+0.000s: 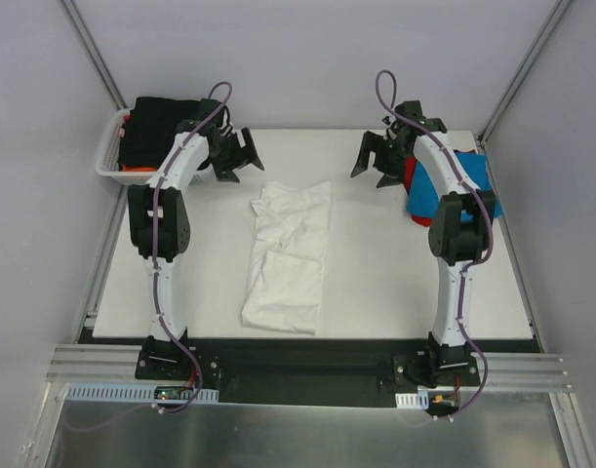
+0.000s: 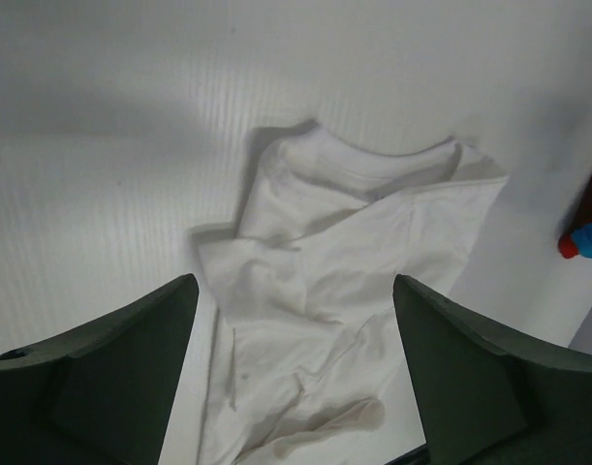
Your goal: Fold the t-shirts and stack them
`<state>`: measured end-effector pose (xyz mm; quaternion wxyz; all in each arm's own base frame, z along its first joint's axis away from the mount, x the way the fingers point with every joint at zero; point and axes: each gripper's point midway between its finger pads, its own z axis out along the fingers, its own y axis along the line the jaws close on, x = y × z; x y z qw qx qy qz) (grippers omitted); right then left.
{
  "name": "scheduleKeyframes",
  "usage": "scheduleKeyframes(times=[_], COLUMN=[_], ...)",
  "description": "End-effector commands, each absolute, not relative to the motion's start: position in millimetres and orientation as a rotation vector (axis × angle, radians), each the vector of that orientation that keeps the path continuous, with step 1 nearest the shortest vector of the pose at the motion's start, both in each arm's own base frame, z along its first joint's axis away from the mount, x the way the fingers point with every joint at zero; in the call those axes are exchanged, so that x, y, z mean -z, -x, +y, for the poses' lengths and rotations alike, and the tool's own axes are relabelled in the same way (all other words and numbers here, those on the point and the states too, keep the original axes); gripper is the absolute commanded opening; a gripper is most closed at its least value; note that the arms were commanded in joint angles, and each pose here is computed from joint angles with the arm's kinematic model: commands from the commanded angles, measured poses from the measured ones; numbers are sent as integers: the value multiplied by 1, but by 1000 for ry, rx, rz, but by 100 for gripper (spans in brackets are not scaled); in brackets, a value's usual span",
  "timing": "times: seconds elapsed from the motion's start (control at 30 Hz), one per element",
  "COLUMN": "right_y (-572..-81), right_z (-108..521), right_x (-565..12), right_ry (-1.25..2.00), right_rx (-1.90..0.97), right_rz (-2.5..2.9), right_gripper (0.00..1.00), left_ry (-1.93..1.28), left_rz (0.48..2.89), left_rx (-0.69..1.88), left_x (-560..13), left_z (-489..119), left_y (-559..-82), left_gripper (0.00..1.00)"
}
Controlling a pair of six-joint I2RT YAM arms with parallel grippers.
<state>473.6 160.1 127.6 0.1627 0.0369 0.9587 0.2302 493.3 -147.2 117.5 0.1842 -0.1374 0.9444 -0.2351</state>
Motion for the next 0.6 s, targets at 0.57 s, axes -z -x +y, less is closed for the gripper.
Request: scheduleKeyframes(times=[0.57], right_y=[-486], right_z=[222], right_x=[-70], right_ry=[-150], right_rx=[-886], right_rz=[2693], right_gripper=[78], left_ry=[314], left_rz=[2733], left_rx=[796], left_x=[-68], left_z=[-165], left_y=[-491], left_gripper=[80])
